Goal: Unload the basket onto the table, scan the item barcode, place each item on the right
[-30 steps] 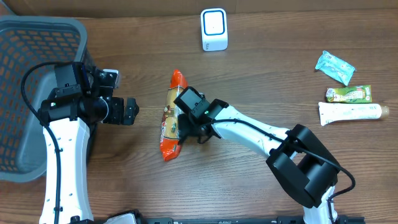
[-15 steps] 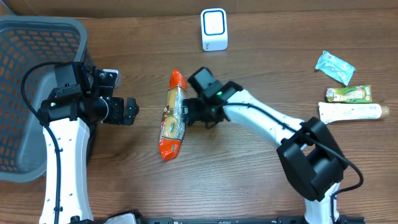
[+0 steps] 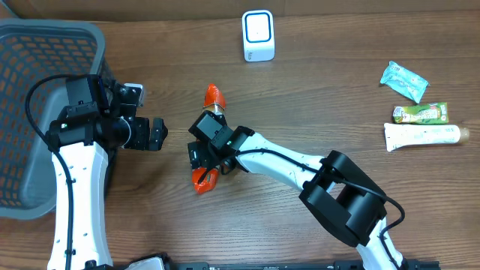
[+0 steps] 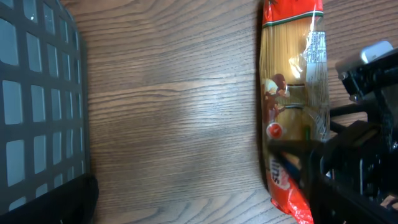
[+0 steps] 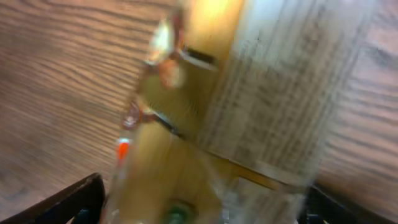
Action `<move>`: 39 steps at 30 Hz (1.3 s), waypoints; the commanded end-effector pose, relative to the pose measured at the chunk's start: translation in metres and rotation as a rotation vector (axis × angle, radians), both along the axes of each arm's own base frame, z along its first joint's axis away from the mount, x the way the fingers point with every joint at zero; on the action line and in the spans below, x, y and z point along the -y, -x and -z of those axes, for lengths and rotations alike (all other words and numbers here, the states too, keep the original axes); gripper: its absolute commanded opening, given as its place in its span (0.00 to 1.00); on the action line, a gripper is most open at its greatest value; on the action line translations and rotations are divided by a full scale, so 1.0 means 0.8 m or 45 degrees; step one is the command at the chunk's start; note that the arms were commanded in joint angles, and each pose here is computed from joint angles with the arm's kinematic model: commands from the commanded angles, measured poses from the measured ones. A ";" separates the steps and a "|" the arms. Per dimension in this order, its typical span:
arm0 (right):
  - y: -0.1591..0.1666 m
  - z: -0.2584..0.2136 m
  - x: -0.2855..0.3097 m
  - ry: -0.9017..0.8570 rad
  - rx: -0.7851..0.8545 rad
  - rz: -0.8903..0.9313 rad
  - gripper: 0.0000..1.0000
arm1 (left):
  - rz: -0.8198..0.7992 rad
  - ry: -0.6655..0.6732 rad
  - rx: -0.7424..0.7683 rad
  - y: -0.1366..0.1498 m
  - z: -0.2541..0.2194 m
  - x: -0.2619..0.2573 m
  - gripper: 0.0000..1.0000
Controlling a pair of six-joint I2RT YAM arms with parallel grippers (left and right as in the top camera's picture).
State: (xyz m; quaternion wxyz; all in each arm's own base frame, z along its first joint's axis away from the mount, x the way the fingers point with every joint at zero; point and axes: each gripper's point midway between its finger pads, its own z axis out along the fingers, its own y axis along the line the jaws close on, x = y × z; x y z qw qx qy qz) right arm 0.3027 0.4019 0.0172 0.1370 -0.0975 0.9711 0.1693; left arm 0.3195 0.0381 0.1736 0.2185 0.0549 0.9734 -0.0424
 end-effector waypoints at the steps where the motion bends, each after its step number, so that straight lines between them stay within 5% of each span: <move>1: -0.002 0.011 0.013 0.054 -0.025 0.050 0.67 | 0.028 -0.005 0.021 -0.005 -0.006 0.001 1.00; 7: 0.017 0.000 0.005 -0.027 -0.119 -0.185 0.16 | 0.028 -0.005 0.020 -0.005 -0.006 0.001 1.00; 10: 0.020 -0.021 0.003 -0.140 -0.184 -0.249 0.04 | 0.028 -0.005 0.020 -0.005 -0.006 0.001 1.00; 23: 0.019 -0.133 0.044 -0.931 -0.397 -0.744 0.04 | 0.028 -0.005 0.020 -0.005 -0.006 0.001 1.00; 28: 0.012 -0.150 0.069 -1.056 -0.388 -0.774 0.04 | 0.028 -0.005 0.020 -0.005 -0.006 0.001 1.00; 32: -0.002 -0.133 0.086 -0.954 -0.384 -0.701 0.04 | 0.028 -0.005 0.020 -0.005 -0.006 0.001 0.99; 39: -0.049 -0.042 0.167 -0.181 -0.309 -0.315 0.04 | 0.028 -0.005 0.020 -0.005 -0.006 0.001 1.00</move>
